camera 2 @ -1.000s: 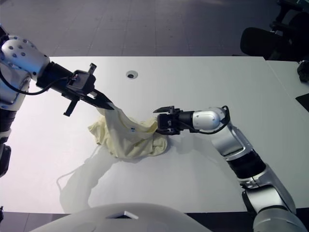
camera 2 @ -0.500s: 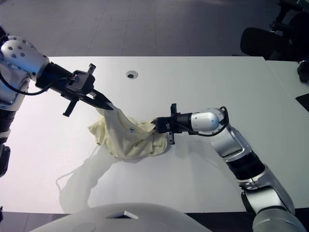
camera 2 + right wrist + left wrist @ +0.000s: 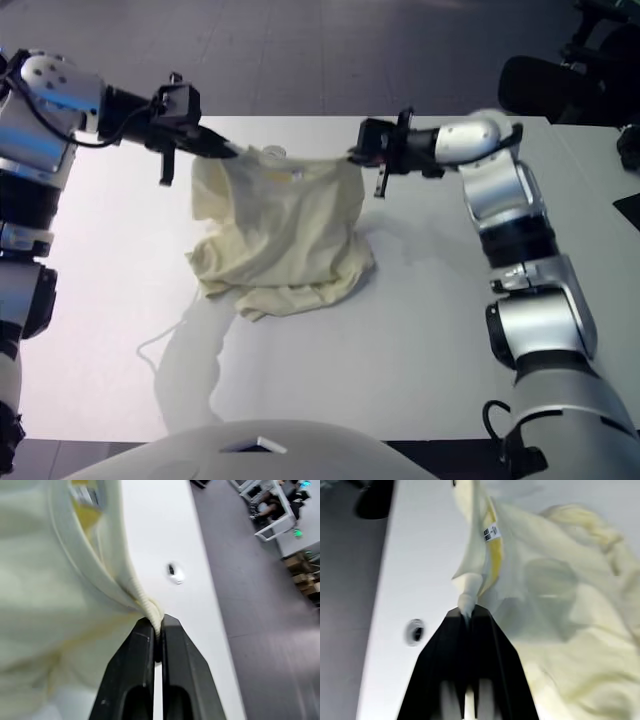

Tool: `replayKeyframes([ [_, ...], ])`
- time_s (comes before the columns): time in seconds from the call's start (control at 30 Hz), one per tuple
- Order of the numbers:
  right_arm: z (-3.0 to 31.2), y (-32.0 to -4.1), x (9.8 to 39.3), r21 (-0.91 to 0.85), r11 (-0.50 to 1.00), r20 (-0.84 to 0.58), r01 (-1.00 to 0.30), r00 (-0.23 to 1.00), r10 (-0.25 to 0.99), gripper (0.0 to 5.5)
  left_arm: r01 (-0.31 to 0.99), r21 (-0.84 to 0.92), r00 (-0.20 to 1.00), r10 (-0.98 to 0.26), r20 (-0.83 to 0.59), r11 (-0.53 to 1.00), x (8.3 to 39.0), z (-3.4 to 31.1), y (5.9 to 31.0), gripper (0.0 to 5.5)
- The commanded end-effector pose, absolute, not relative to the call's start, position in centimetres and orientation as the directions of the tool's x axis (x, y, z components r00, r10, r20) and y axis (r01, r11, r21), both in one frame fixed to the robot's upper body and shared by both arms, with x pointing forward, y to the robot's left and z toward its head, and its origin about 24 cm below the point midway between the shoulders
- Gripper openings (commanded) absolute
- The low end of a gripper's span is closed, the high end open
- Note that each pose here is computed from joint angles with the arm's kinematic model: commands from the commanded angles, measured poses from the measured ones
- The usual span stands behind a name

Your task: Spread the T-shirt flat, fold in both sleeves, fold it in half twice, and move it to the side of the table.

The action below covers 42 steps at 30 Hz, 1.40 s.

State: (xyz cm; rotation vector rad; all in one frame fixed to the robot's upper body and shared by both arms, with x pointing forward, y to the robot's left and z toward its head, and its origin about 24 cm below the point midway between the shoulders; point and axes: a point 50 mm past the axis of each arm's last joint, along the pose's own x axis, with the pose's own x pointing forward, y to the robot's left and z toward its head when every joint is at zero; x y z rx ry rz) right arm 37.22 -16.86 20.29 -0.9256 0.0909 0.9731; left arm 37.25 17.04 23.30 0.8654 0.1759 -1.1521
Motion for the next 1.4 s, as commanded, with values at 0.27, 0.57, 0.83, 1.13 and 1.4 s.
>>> replayKeyframes([
  [0.27,27.7,-15.4,42.8,-0.847,0.462,-0.119,-0.263,0.941,0.316,0.01,0.242,0.812,0.951,-0.297,-0.089,0.532,42.8,29.3,15.4,0.0],
  [0.57,33.3,-15.4,42.5,-0.871,0.449,0.279,0.2,0.953,0.118,0.01,-0.12,0.819,0.958,-0.15,0.244,0.561,42.5,33.8,14.6,0.0],
  [0.83,34.8,-16.0,42.0,-0.856,0.292,0.465,0.426,0.882,0.078,0.01,-0.273,0.8,0.916,-0.109,0.385,0.535,42.1,35.1,14.7,0.0],
  [1.13,30.6,-15.2,42.5,-0.891,0.426,0.28,0.154,0.926,0.251,0.01,0.032,0.863,0.946,-0.293,0.136,0.505,42.8,29.5,14.6,0.0],
  [1.4,26.8,-17.9,41.1,-0.811,0.518,0.056,-0.27,0.847,0.529,0.01,0.354,0.817,0.852,-0.518,-0.081,0.454,40.4,26.6,18.7,0.0],
])
